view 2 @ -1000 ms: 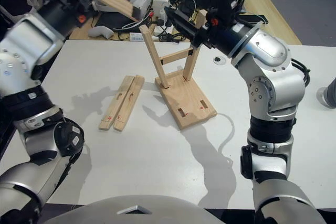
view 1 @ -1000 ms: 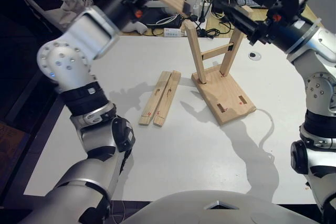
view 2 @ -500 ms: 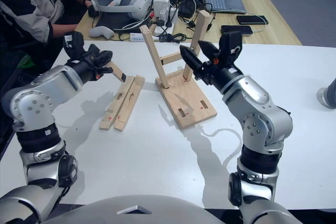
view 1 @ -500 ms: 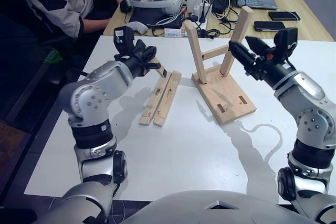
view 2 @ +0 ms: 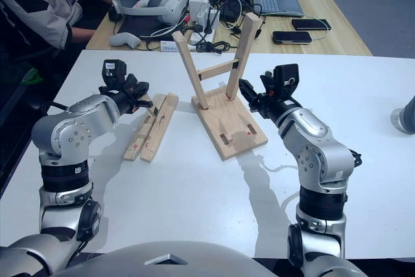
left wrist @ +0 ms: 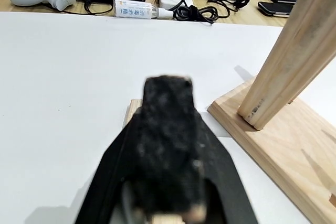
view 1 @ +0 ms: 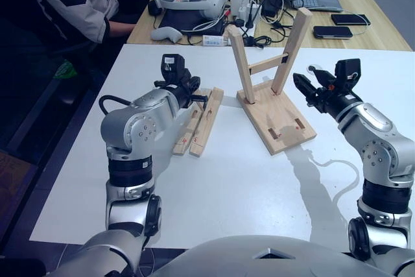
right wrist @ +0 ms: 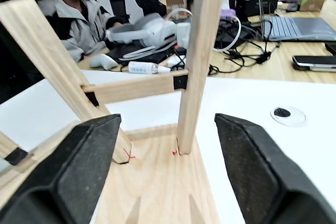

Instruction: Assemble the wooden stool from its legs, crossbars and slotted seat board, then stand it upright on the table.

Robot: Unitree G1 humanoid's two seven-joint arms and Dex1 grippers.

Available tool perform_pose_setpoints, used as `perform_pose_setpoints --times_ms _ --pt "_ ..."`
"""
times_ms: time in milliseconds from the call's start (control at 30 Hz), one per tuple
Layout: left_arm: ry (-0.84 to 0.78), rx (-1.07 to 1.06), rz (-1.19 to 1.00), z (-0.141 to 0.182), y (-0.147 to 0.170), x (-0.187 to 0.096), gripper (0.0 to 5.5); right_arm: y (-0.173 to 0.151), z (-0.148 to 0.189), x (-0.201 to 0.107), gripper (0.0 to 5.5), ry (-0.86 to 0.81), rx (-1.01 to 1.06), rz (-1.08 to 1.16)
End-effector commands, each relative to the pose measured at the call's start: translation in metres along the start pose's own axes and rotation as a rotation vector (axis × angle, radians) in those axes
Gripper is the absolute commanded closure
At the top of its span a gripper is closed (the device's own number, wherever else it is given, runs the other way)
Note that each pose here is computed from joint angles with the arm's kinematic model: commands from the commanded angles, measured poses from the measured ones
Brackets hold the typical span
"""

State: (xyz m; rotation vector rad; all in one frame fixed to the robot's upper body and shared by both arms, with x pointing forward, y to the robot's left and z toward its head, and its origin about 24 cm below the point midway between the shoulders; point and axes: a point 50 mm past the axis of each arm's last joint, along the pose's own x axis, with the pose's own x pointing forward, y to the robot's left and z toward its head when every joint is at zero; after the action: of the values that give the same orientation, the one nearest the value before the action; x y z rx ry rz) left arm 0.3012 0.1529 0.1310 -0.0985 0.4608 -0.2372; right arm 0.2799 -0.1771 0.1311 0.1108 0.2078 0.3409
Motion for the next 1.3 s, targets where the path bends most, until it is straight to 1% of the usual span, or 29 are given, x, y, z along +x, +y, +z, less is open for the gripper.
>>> perform_pose_setpoints --times_ms 33,133,400,467,600,733,1033,1300 --pt "0.042 0.006 0.001 -0.009 -0.003 0.000 5.10 0.000 -0.017 0.004 2.21 0.102 -0.027 -0.025" --pt "0.065 0.026 0.004 -0.009 -0.002 0.002 5.10 0.001 -0.024 0.005 2.21 0.138 -0.036 -0.038" --pt "0.099 0.104 0.011 0.000 0.001 0.014 5.10 0.001 -0.031 0.006 2.21 0.159 -0.039 -0.073" --pt "0.087 0.105 0.013 0.004 0.001 0.014 5.10 0.001 -0.030 0.008 2.21 0.154 -0.041 -0.079" --pt "0.004 0.044 0.001 0.016 -0.006 0.017 5.10 0.000 -0.029 0.010 2.21 0.152 -0.052 -0.088" --pt "0.006 0.008 -0.003 0.009 -0.009 0.022 5.10 0.001 -0.026 0.012 2.21 0.149 -0.059 -0.083" --pt "0.059 -0.034 0.021 -0.016 -0.001 0.023 5.10 -0.002 -0.023 0.015 2.21 0.149 -0.064 -0.093" --pt "0.044 -0.048 0.006 -0.014 -0.003 0.024 5.10 -0.002 -0.023 0.016 2.21 0.147 -0.067 -0.096"
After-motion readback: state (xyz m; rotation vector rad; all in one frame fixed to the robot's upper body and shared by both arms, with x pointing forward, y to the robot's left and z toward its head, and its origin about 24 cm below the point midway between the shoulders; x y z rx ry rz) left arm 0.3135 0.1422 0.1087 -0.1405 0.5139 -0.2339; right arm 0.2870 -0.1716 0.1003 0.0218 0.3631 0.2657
